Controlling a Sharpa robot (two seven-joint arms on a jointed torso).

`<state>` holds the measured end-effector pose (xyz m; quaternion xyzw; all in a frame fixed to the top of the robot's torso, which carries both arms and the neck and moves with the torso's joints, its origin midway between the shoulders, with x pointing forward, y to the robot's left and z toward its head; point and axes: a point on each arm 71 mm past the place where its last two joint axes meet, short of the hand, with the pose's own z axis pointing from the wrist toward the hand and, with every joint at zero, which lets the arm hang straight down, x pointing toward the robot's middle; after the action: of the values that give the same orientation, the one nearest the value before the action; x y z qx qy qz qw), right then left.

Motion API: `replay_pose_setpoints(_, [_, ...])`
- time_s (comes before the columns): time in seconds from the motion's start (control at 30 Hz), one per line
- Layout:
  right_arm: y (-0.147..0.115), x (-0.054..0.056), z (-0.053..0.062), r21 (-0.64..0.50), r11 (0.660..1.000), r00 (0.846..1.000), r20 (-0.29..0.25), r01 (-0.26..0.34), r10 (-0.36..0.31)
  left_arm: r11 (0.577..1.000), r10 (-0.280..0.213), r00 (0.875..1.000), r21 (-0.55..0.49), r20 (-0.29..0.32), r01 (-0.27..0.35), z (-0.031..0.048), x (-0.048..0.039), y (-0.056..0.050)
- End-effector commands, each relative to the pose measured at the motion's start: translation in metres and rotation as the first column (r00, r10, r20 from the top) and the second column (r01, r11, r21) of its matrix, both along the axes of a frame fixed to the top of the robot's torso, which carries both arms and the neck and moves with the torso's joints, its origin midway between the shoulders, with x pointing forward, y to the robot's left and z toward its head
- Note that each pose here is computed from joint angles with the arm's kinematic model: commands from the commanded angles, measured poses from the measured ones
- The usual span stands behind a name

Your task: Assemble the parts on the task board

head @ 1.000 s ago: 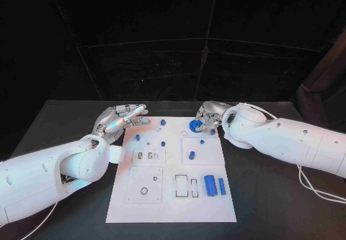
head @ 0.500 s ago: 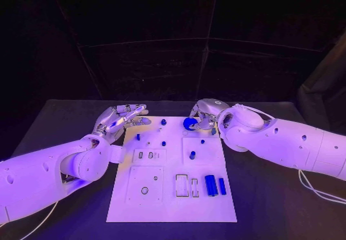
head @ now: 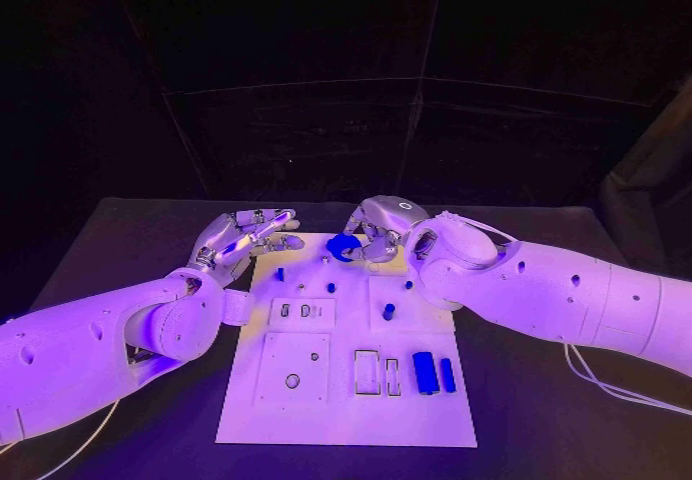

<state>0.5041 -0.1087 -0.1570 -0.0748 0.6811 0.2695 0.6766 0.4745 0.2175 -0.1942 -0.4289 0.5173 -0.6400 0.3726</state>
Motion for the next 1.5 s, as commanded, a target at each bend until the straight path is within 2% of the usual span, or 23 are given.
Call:
replay_pose_setpoints(0.03, [0.010,0.002,0.000,-0.014,1.000,1.000,0.009,-0.008,0.008,1.000,-0.009,1.000,-0.008,0.007,0.009,0.0013,0.0004,-0.001])
replay_pose_setpoints(0.23, [0.031,0.007,-0.005,-0.051,0.998,1.000,-0.012,-0.022,0.022,1.000,-0.008,1.000,-0.007,0.008,0.008,0.0012,0.0008,-0.002])
replay_pose_setpoints(0.53, [0.044,0.011,-0.010,-0.093,0.995,0.999,-0.028,-0.023,0.021,1.000,-0.006,1.000,-0.007,0.010,0.006,0.0015,0.0007,-0.002])
replay_pose_setpoints(0.77, [0.048,0.012,-0.014,-0.126,0.992,0.999,-0.045,-0.028,0.023,1.000,-0.006,1.000,-0.007,0.010,0.006,0.0016,0.0007,-0.002])
replay_pose_setpoints(1.3, [0.048,0.015,-0.018,-0.144,0.989,0.999,-0.042,-0.015,0.009,1.000,-0.002,1.000,-0.005,0.009,0.003,0.0009,0.0022,-0.001])
replay_pose_setpoints(1.5, [0.047,0.016,-0.020,-0.151,0.988,0.998,-0.060,-0.031,0.022,1.000,-0.003,1.000,-0.004,0.009,0.003,0.0008,0.0024,-0.001])
